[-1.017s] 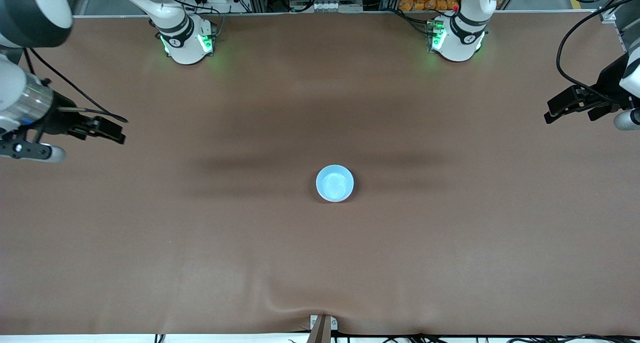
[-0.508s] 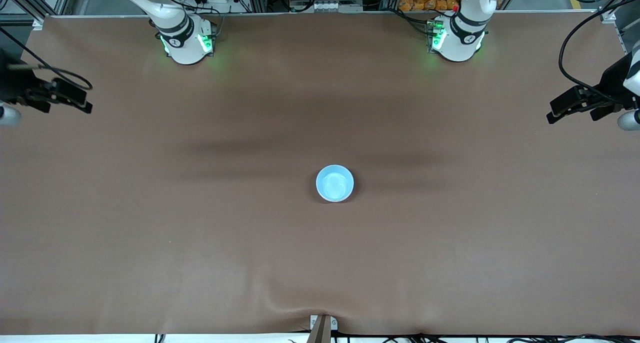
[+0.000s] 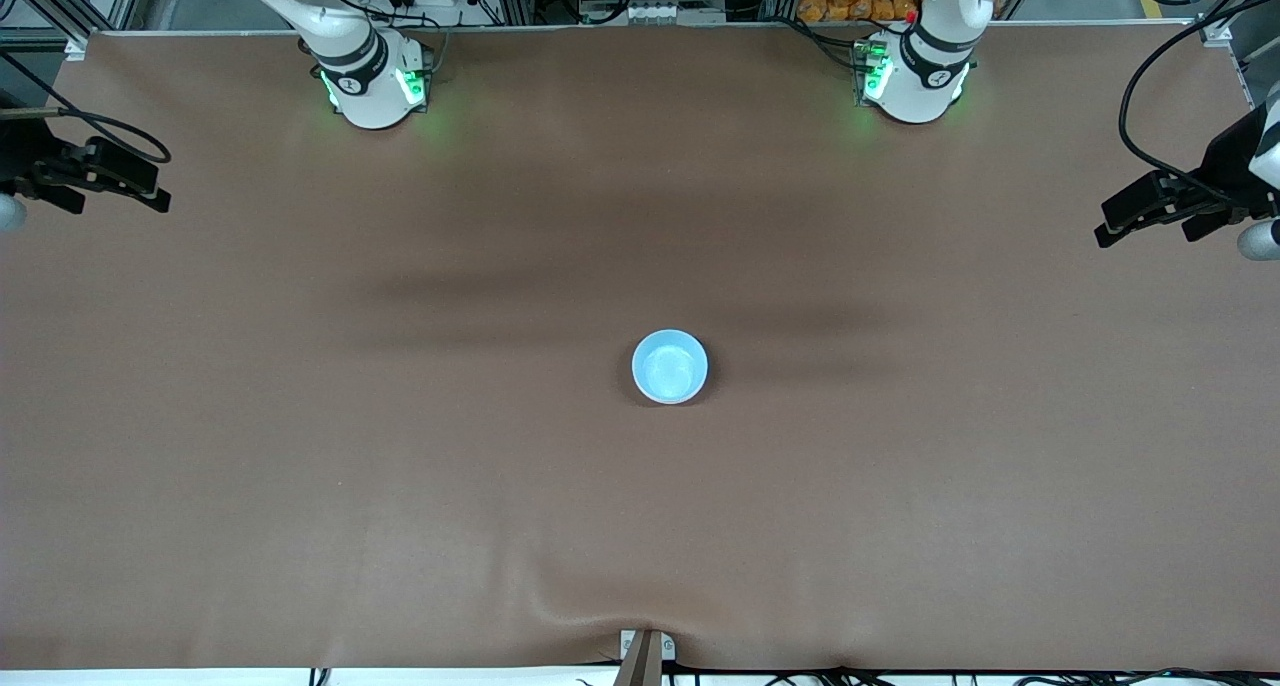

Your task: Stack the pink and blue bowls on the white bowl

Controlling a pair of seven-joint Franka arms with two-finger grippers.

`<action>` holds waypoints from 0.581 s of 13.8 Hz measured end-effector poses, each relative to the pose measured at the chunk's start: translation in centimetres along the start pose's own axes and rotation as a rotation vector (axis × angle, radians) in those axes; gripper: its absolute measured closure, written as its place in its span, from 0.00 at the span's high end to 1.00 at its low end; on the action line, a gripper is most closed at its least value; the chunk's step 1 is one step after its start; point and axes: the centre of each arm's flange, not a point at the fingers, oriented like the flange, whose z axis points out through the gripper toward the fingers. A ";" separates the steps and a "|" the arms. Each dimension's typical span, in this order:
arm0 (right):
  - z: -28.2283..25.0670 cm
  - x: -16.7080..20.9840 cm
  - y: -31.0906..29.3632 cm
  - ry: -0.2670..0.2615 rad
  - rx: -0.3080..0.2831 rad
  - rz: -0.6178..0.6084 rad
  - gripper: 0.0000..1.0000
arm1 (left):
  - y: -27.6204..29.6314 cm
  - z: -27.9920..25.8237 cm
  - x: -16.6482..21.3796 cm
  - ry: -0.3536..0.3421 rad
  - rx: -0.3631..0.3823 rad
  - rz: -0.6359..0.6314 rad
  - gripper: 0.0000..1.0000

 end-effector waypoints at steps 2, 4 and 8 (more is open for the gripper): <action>0.1 0.0 0.6 -0.001 0.001 -0.003 1.00 | 0.0 0.0 0.0 0.000 0.000 0.000 1.00; 0.1 0.1 0.5 -0.002 0.001 -0.006 1.00 | 0.0 0.0 0.0 -0.001 0.000 0.000 1.00; 0.1 0.1 0.3 -0.003 0.001 -0.009 1.00 | 0.0 0.2 0.0 -0.007 0.001 -0.001 1.00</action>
